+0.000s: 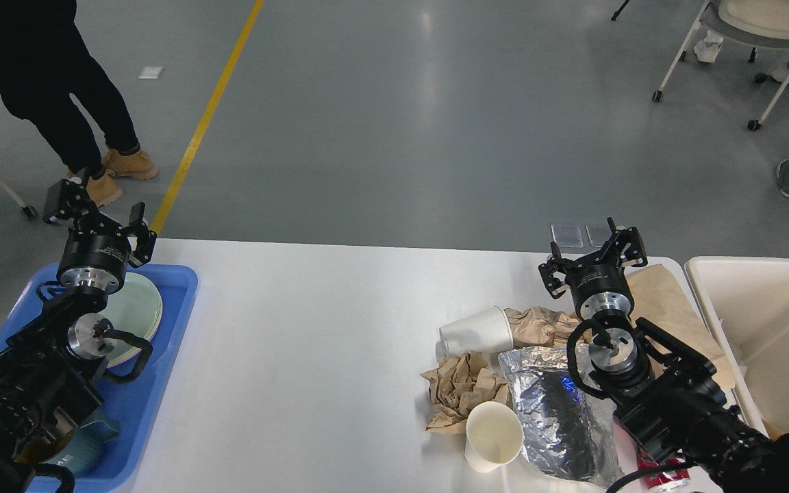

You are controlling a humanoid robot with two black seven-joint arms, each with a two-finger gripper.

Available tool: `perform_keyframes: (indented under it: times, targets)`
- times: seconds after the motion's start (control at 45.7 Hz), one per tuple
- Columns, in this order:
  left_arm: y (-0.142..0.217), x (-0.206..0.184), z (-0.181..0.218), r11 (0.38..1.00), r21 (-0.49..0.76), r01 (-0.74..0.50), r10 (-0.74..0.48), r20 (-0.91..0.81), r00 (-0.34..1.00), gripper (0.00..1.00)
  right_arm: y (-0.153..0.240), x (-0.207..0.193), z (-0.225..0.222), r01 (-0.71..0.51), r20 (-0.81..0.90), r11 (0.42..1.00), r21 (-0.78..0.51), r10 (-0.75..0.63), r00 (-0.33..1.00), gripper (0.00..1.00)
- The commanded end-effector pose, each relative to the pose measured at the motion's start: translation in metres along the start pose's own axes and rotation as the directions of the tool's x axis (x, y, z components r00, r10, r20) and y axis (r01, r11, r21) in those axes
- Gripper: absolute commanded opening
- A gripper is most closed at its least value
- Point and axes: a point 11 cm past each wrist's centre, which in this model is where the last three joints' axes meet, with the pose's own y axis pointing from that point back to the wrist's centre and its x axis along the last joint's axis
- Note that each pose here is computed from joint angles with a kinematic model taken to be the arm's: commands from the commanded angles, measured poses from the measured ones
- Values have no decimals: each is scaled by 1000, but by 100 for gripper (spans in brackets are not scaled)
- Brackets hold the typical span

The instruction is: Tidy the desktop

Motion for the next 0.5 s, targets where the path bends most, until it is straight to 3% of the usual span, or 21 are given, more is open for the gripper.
perform_keyframes:
  times: [0.0, 0.482]
  targets:
    - [0, 0, 0, 1000, 0, 0, 0, 0, 1000, 96, 0, 0, 0, 0, 0, 1000, 0, 0, 1000, 100]
    - [0, 0, 0, 1000, 0, 1, -1, 1, 1000, 96, -1, 0, -1, -1, -7, 1000, -5, 1, 1000, 100]
